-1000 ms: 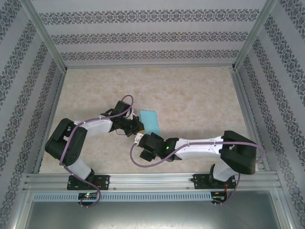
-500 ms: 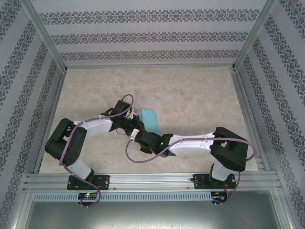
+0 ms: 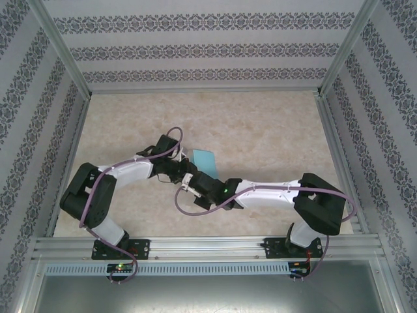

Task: Fold a paper plane with a square sheet of paper (fold left side to right side)
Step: Third fold the triangle at the center of the table.

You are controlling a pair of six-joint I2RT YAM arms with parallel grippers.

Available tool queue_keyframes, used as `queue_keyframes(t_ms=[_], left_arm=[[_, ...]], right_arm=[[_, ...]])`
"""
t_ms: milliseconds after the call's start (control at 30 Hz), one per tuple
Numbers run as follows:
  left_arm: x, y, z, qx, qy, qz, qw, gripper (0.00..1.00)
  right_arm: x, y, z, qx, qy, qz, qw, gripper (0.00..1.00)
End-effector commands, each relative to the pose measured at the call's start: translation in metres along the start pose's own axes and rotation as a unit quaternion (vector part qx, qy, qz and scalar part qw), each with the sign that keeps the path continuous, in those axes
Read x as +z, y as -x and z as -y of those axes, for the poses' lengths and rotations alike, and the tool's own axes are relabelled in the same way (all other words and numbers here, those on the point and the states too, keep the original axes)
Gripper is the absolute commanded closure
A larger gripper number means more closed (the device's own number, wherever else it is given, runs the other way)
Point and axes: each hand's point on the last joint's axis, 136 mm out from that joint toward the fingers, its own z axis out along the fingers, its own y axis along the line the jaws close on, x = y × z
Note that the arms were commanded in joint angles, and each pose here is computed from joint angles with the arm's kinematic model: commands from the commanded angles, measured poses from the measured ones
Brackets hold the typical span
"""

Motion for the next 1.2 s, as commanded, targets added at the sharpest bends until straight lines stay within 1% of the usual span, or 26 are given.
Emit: queue_keyframes(t_ms=[0, 100, 133, 233, 300, 433, 633, 833, 967, 1167], left_arm=[[-0.035, 0.007, 0.004, 0.036, 0.017, 0.020, 0.999, 0.76], [-0.052, 0.010, 0.001, 0.042, 0.023, 0.023, 0.999, 0.69], [-0.056, 0.011, 0.000, 0.043, 0.024, 0.025, 0.998, 0.68], [-0.061, 0.018, 0.000, 0.046, 0.024, 0.032, 0.998, 0.68], [-0.056, 0.028, 0.007, 0.052, 0.011, 0.033, 0.998, 0.72], [-0.035, 0.050, 0.019, 0.064, -0.009, 0.016, 0.998, 0.82], [0.009, 0.074, 0.031, 0.082, -0.015, -0.026, 0.996, 0.89], [0.043, 0.077, 0.027, 0.088, -0.004, -0.060, 0.994, 0.90], [0.059, 0.076, 0.011, 0.087, 0.027, -0.077, 0.993, 0.91], [0.077, 0.069, -0.005, 0.081, 0.043, -0.096, 0.991, 0.93]], right_arm=[[-0.001, -0.008, -0.002, 0.040, 0.044, -0.008, 0.998, 1.00], [0.001, -0.006, -0.002, 0.056, 0.063, -0.004, 0.996, 1.00], [0.001, -0.005, -0.002, 0.062, 0.068, -0.003, 0.996, 1.00], [0.002, -0.002, -0.003, 0.072, 0.082, -0.001, 0.994, 1.00], [0.003, -0.002, -0.003, 0.079, 0.089, -0.004, 0.993, 1.00], [0.007, -0.003, -0.003, 0.096, 0.102, -0.008, 0.990, 1.00], [0.011, 0.000, 0.002, 0.116, 0.103, -0.009, 0.988, 1.00], [0.013, 0.004, 0.004, 0.135, 0.113, -0.008, 0.984, 1.00], [0.014, 0.004, 0.005, 0.149, 0.126, -0.011, 0.981, 1.00], [0.016, 0.002, 0.010, 0.184, 0.143, -0.014, 0.972, 1.00]])
